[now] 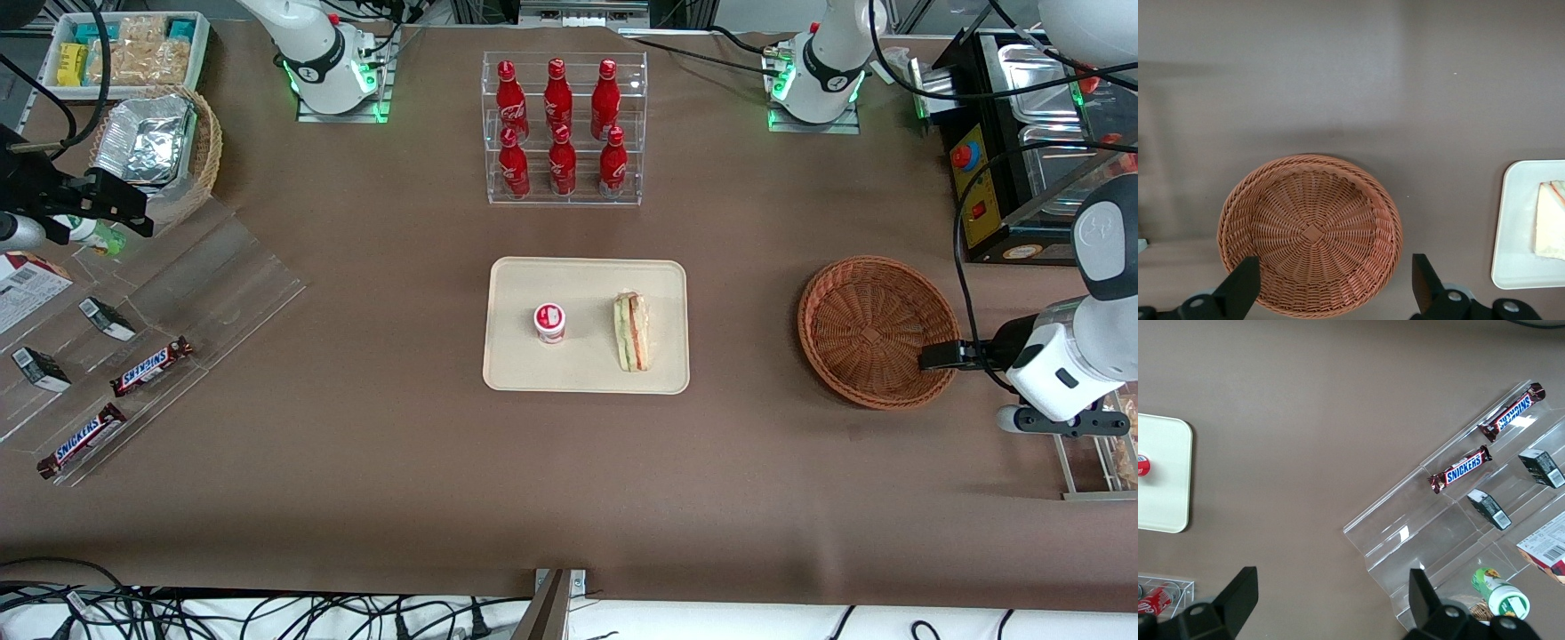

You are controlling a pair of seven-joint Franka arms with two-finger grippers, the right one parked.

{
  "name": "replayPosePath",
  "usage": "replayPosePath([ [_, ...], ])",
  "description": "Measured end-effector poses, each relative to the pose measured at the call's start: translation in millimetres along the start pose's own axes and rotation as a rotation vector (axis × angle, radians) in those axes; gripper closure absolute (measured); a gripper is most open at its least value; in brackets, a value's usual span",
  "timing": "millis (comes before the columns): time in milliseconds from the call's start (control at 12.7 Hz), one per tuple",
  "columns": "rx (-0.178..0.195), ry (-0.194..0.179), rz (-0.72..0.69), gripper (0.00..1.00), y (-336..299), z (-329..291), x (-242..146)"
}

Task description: Place sandwich from basket to tray

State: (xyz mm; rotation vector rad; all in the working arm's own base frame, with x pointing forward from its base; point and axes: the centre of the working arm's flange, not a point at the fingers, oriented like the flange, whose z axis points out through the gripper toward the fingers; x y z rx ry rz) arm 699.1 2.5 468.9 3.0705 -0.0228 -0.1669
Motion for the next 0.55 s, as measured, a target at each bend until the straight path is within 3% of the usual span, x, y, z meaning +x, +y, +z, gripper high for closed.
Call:
replayPosePath([
  [550, 0.011, -0.019, 0.006, 0.00, 34, -3, -6],
])
